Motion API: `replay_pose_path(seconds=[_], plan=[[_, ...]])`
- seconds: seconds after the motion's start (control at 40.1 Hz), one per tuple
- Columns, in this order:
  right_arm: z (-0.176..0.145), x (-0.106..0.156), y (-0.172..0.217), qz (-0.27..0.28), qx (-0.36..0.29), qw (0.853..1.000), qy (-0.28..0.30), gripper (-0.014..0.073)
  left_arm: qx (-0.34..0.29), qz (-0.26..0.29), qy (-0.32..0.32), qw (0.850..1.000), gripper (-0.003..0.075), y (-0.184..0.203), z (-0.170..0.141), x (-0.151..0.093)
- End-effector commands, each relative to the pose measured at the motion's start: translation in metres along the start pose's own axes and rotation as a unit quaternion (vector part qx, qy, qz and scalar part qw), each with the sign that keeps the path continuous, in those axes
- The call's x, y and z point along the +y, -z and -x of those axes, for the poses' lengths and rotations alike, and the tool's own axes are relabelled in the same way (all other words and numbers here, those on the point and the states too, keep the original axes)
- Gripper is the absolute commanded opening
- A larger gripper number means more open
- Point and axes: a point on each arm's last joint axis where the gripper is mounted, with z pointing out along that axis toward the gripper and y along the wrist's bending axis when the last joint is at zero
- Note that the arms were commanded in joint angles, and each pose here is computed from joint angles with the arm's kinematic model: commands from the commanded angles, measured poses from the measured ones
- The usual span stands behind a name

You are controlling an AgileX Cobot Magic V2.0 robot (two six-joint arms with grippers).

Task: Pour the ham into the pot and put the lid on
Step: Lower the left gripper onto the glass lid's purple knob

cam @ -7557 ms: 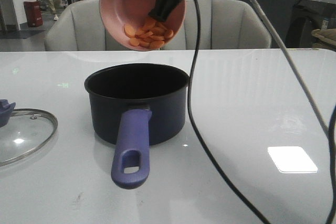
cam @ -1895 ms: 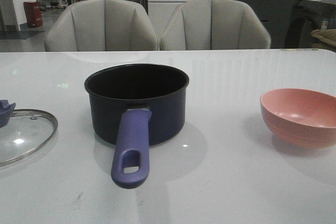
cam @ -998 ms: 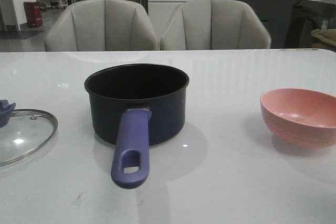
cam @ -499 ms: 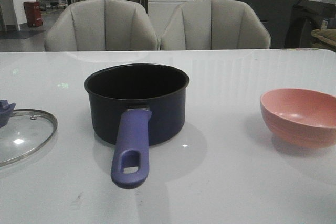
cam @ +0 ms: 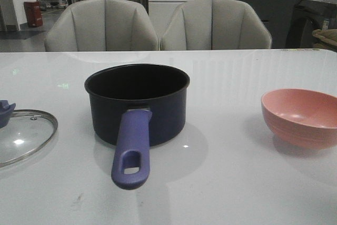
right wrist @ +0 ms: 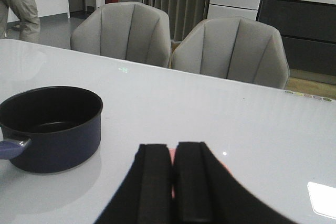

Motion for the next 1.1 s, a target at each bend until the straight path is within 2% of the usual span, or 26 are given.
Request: replay_pose_path(seconds=[0.0,0.175,0.274,0.474,0.773,1.072], plan=[[0.015,-0.002,0.001,-0.009,-0.044,0.999,0.001,0.0153,-0.007,-0.001,-0.003,1.0,0.0621,-0.016,0.024,-0.003],[0.015,-0.002,0.001,-0.009,-0.044,0.999,0.001,0.0153,0.084,0.009,-0.004,0.996,0.0624,-0.053,0.044,-0.006],[0.015,-0.002,0.001,-0.009,-0.044,0.999,0.001,0.0153,0.149,0.02,-0.014,0.989,0.0653,-0.076,0.049,-0.005],[0.015,-0.002,0.001,-0.009,-0.044,0.999,0.001,0.0153,0.242,0.037,-0.028,0.969,0.0656,-0.13,0.046,-0.003],[0.015,-0.002,0.001,-0.009,-0.044,0.999,0.001,0.0153,0.293,0.047,-0.033,0.954,0.0655,-0.187,0.047,-0.001],[0.015,-0.002,0.001,-0.009,-0.044,0.999,0.001,0.0153,0.368,0.051,0.015,0.928,0.0655,-0.228,0.041,0.027]])
